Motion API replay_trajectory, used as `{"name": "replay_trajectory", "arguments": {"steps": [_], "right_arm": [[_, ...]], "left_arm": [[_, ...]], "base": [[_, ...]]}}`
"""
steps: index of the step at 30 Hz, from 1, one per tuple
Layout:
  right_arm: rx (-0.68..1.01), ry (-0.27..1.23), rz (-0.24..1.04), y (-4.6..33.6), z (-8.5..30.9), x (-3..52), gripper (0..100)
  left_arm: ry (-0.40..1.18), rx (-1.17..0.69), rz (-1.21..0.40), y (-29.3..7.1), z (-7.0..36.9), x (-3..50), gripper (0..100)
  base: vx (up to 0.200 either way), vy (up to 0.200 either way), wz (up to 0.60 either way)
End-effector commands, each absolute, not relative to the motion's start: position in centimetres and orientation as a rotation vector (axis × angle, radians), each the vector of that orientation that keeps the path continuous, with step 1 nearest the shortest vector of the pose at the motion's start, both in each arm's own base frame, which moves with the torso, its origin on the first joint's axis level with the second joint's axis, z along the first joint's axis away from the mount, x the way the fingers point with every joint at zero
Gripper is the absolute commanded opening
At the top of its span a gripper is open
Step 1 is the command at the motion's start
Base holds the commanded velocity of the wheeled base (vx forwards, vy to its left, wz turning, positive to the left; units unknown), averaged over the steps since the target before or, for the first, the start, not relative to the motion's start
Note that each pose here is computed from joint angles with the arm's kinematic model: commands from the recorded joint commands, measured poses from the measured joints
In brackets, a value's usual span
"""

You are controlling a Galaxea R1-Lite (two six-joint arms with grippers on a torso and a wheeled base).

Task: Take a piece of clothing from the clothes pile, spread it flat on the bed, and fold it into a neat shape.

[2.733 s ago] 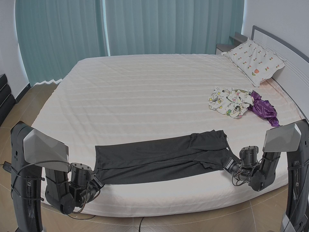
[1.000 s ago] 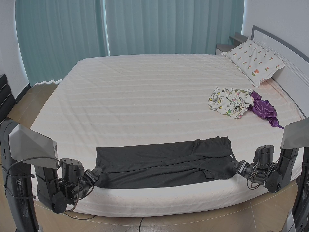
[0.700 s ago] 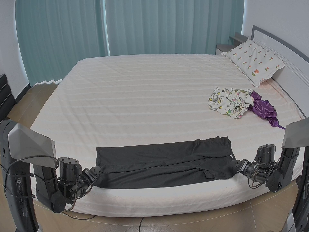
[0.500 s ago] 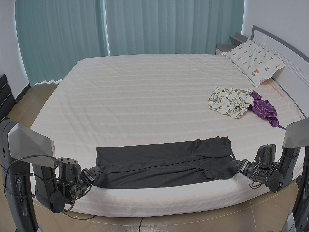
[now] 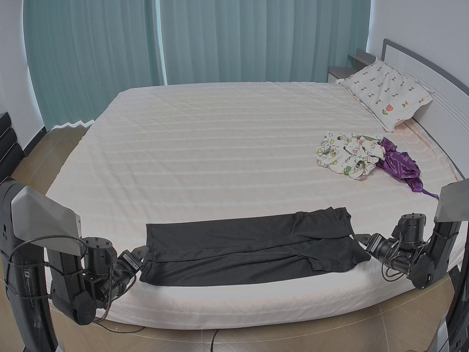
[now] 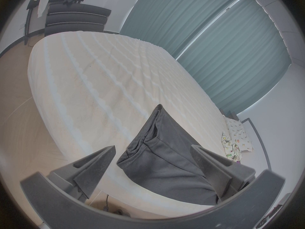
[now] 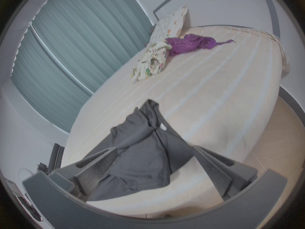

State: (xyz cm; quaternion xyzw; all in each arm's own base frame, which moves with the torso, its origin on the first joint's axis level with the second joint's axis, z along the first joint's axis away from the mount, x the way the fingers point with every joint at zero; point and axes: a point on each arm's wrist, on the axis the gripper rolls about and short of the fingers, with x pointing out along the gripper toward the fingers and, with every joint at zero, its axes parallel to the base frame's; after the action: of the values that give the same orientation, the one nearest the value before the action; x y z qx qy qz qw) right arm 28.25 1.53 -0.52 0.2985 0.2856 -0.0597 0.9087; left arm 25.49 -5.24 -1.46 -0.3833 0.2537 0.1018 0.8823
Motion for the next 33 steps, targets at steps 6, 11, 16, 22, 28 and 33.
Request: {"name": "replay_trajectory", "arguments": {"steps": [6,11,16,22,28,33], "right_arm": [[0.629,0.518,-0.104,1.3,0.0,28.6,100],[0.632,0.546,-0.091,1.3,-0.6,28.5,100],[0.631,0.562,-0.086,1.2,-0.9,28.5,100],[0.628,0.582,-0.084,1.2,-1.4,28.4,100],[0.608,0.612,-0.07,1.7,-1.9,28.1,100],[0.599,0.634,-0.057,2.3,-2.4,28.0,100]], "left_arm": [[0.546,-0.811,0.173,-5.2,-1.4,24.9,100],[0.565,-0.81,0.156,-5.3,-1.6,24.8,100],[0.588,-0.719,0.127,-5.2,-2.0,24.7,100],[0.651,-0.639,0.075,-5.4,-2.3,23.8,100],[0.638,-0.532,0.039,-4.9,-2.8,25.1,100],[0.651,-0.383,0.011,-4.7,-2.8,27.3,100]], "base": [[0.2,0.0,0.0],[0.2,0.0,0.0],[0.0,0.0,0.0],[0.0,0.0,0.0],[0.0,0.0,0.0],[0.0,0.0,0.0]]}}
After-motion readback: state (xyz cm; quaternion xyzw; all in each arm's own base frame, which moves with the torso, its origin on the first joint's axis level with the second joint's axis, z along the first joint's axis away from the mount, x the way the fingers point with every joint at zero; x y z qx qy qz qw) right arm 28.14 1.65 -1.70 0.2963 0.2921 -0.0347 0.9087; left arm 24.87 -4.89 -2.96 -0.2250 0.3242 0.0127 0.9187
